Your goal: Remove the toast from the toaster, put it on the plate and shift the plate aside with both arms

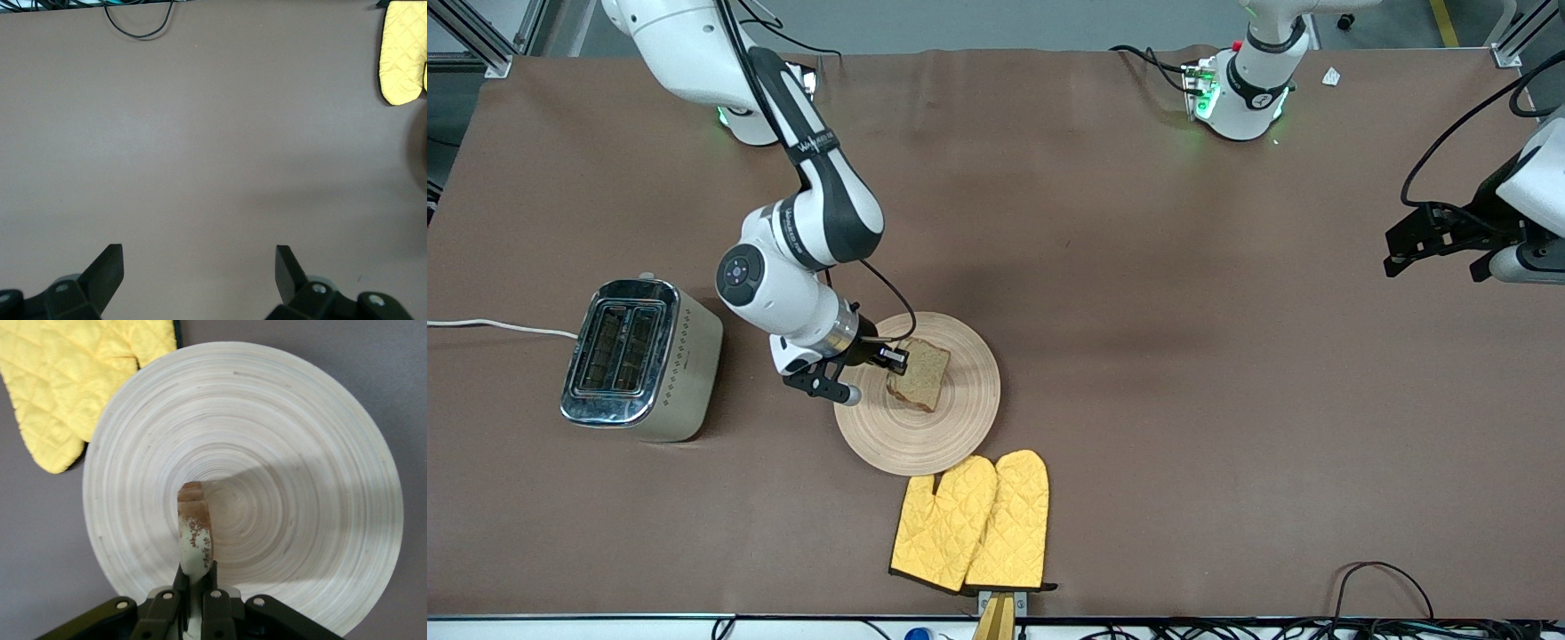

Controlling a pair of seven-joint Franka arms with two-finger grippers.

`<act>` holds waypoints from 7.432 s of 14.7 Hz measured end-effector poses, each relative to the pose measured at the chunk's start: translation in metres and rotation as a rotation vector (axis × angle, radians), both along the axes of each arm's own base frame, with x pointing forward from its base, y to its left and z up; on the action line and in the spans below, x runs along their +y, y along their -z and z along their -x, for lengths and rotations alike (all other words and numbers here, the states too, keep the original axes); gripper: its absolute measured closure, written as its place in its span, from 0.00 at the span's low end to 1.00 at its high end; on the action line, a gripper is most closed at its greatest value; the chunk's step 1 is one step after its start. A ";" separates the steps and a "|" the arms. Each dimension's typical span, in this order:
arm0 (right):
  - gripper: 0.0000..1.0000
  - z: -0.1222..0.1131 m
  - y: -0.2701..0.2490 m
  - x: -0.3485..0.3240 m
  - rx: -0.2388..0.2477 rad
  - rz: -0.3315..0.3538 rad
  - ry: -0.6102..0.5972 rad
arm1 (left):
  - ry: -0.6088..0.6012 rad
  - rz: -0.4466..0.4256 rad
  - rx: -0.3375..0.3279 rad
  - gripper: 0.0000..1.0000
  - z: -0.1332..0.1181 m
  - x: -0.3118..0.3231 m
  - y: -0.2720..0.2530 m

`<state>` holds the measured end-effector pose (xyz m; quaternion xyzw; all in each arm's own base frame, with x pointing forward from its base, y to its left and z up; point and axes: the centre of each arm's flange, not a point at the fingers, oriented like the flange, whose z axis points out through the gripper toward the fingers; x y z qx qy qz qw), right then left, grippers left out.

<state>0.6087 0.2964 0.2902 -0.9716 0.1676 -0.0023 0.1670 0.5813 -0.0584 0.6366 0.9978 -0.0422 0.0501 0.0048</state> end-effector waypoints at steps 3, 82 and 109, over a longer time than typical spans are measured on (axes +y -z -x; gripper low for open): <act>0.90 -0.009 0.012 -0.023 -0.009 0.017 -0.023 | -0.001 0.000 0.000 0.00 0.000 0.000 0.000; 0.00 0.053 -0.331 -0.342 0.007 0.338 -0.297 | 0.061 1.110 0.262 0.90 -0.100 -0.155 0.440; 0.00 0.051 -0.334 -0.325 -0.005 0.339 -0.326 | 0.246 0.717 0.156 0.13 -0.070 0.289 0.430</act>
